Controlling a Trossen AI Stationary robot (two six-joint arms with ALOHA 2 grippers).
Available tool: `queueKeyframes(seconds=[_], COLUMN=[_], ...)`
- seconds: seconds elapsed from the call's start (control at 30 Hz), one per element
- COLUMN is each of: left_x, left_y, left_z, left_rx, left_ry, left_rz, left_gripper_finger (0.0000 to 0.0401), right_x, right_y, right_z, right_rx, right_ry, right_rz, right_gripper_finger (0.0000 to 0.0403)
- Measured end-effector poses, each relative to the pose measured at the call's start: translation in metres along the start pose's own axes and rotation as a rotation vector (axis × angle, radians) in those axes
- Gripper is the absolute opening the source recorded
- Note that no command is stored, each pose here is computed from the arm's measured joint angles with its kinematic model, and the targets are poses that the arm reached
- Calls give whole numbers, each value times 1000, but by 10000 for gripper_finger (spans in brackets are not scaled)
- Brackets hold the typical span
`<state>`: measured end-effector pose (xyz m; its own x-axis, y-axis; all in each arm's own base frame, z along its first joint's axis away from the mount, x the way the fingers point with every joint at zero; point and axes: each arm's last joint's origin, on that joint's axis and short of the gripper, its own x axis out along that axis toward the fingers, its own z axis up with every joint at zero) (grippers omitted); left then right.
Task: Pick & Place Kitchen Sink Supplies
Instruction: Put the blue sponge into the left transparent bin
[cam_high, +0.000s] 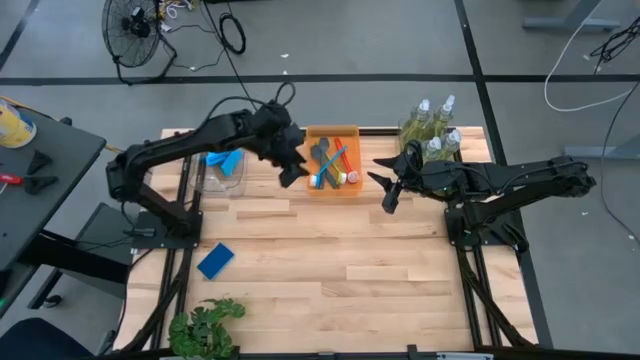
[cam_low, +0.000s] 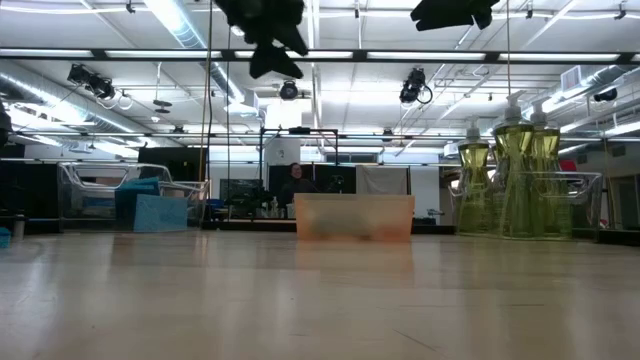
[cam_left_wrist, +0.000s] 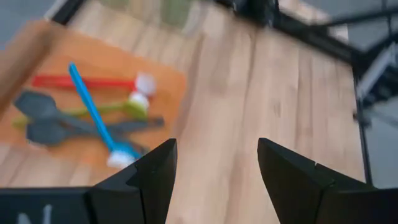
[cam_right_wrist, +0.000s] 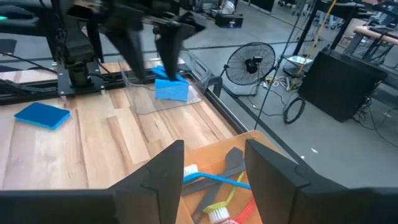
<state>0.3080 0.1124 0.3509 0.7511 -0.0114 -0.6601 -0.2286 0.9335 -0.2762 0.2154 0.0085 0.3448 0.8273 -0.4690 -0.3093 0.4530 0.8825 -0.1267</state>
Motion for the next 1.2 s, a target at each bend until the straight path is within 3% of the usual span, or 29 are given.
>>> queueKeyframes(seconds=[0.5,0.83,1.2], left_x=[-22,-8,-16], left_y=[-64,-85,-90], left_z=[-66,-117,-178], left_rx=[352,320,360], left_ry=[544,692,825], left_rz=[-176,-189,-158], left_gripper_finger=[227,227,226], right_x=[0,0,0], right_y=[0,0,1], right_z=[1,1,2], right_rx=[4,6,14], right_ry=[-5,-7,-16], right_rz=[12,13,39], right_gripper_finger=[171,171,171])
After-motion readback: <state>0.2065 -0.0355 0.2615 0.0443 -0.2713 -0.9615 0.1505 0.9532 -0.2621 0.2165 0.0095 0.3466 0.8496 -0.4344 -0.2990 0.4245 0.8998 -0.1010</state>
